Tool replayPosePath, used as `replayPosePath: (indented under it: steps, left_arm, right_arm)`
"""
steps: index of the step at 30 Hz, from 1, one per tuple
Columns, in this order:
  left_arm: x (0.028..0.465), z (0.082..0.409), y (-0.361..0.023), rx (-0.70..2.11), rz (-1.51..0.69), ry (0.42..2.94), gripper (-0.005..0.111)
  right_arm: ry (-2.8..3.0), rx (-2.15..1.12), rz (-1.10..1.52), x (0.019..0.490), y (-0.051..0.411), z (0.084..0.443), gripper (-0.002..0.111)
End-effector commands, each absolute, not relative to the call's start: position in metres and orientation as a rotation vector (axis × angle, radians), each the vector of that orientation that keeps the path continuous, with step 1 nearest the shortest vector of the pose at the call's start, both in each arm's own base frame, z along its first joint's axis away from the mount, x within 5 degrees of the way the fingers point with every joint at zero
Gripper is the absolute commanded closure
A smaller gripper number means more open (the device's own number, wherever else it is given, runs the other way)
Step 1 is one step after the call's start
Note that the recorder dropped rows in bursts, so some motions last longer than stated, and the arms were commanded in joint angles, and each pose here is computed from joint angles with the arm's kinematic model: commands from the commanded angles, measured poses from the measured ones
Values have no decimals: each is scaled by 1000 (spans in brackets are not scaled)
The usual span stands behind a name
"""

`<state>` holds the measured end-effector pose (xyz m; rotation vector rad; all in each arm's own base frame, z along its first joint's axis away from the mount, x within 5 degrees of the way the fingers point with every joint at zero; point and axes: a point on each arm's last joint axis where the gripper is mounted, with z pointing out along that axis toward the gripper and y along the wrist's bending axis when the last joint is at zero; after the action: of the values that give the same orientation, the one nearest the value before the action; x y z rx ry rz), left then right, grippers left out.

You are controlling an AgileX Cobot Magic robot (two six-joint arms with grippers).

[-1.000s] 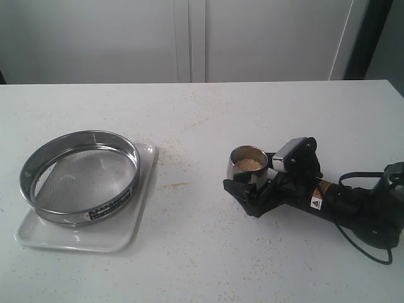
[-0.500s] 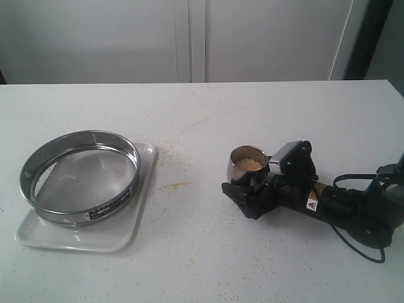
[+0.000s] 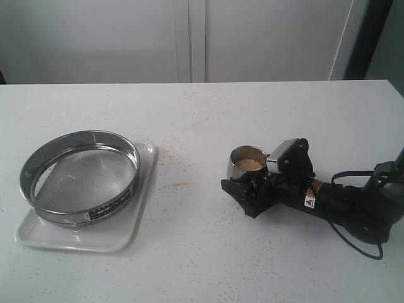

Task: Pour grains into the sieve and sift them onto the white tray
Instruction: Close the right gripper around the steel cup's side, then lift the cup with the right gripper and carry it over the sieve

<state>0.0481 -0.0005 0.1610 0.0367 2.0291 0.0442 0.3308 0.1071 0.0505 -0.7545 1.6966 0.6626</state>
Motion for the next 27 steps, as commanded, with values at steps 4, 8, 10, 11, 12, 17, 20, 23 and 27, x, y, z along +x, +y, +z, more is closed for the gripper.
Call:
replayPosePath:
  steps: [4,8,10,11,12,17,20,23,27]
  left_arm:
    - [47,157,-1,30,36,2048,107]
    - [47,157,-1,30,36,2048,107]
    - [47,157,-1,30,36,2048,107]
    - [47,157,-1,30,36,2048,107]
    - [47,157,-1,30,36,2048,107]
    - [47,157,-1,30,36,2048,107]
    - [47,157,-1,30,36,2048,107]
    - [47,157,-1,30,36,2048,107]
    - [47,157,-1,30,36,2048,107]
  right_arm:
    - [1674,-774,688,330,112,52,80]
    - [1674,-774,688,330,112,52,97]
    - [1674,-774,688,330,112,52,102]
    - [1674,-774,688,330,112,52,104]
    - [1674,-774,688,330,112,52,107]
    - [1661,-768,681,331,112,57,108]
    - [1666,-726,713,333,112,66,108]
    - [1654,-701,734,334,113,77,108]
    - [1604,-693,730,335,113,99,108]
